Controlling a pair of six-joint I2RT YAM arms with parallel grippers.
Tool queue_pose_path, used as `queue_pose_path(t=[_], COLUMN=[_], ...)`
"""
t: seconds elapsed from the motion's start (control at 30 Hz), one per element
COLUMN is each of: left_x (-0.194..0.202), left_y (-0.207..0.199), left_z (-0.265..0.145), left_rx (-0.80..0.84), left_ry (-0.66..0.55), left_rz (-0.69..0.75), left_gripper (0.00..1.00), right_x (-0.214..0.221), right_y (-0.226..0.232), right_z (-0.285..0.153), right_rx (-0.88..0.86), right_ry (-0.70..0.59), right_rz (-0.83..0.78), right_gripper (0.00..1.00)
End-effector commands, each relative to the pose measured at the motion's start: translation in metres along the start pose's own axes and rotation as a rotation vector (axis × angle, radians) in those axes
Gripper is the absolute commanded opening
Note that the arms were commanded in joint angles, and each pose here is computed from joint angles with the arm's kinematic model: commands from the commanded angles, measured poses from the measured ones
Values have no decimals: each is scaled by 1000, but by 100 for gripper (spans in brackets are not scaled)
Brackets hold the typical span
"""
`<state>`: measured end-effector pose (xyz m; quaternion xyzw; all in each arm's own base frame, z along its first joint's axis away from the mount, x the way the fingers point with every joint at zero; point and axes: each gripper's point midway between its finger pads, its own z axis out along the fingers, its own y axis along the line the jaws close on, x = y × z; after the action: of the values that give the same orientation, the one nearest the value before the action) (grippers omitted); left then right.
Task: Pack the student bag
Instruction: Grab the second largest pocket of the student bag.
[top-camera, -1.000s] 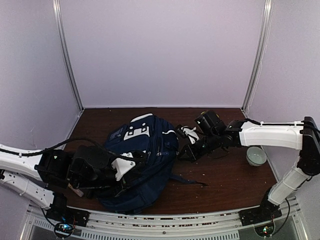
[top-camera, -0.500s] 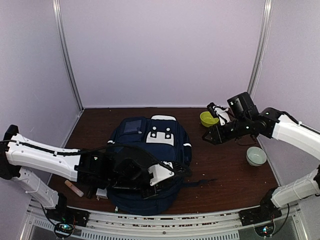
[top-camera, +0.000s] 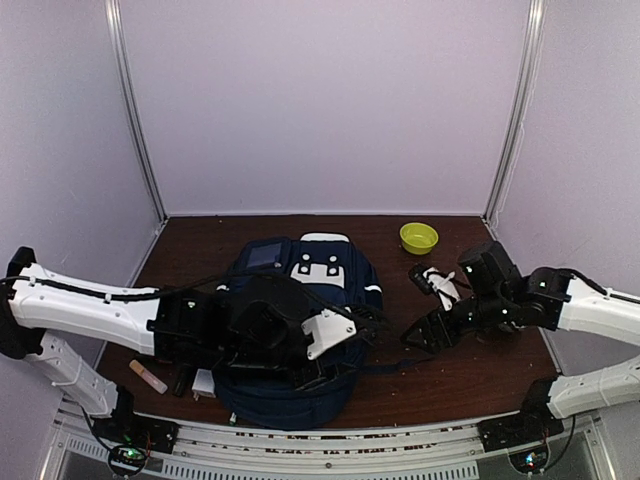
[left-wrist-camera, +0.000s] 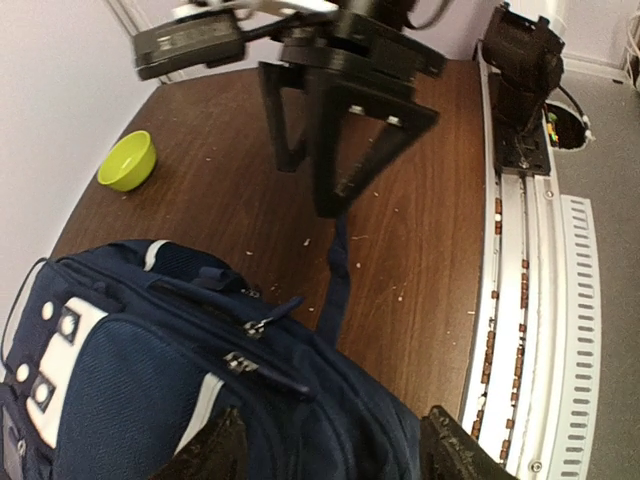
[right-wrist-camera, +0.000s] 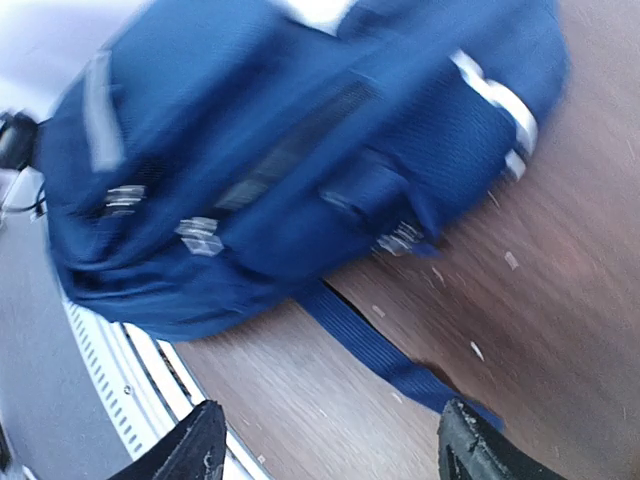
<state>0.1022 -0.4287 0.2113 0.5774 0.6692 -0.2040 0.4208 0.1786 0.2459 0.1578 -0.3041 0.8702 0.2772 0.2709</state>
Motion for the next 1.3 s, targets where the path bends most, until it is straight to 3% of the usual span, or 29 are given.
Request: queue_pose_path(t=[0.0,0.17,0.57,0.73,1.0,1.13,1.27], left_x=[27,69,85,88,93,98,102], left_y=[34,50,54,54,56,60,63], left_z=[-27,-47,-58,-57,-61,-64,-69], left_rx=[-125,-184,-215,-215,-232,-261,-276], left_ry=[48,108,68,62,59,57,50], left_rz=[-113,-210,-273,-282,-300,-322,-336], left_gripper=[61,65,70,71,71,71,71], right_x=[-44,-38,-24,-39,-24,-11,-7], right_y=[13,5,65,49,47,40,47], right_z=[-6,12,45,55,61,68,71], right_rx=[70,165,-40,90,101,113,73], right_ry=[-240,-235,-95,-97,-50,-10,-9], right_rz=[-177,-331,-532,-503,-514,-503,-488], right_gripper=[74,72,62,40,37,30,10])
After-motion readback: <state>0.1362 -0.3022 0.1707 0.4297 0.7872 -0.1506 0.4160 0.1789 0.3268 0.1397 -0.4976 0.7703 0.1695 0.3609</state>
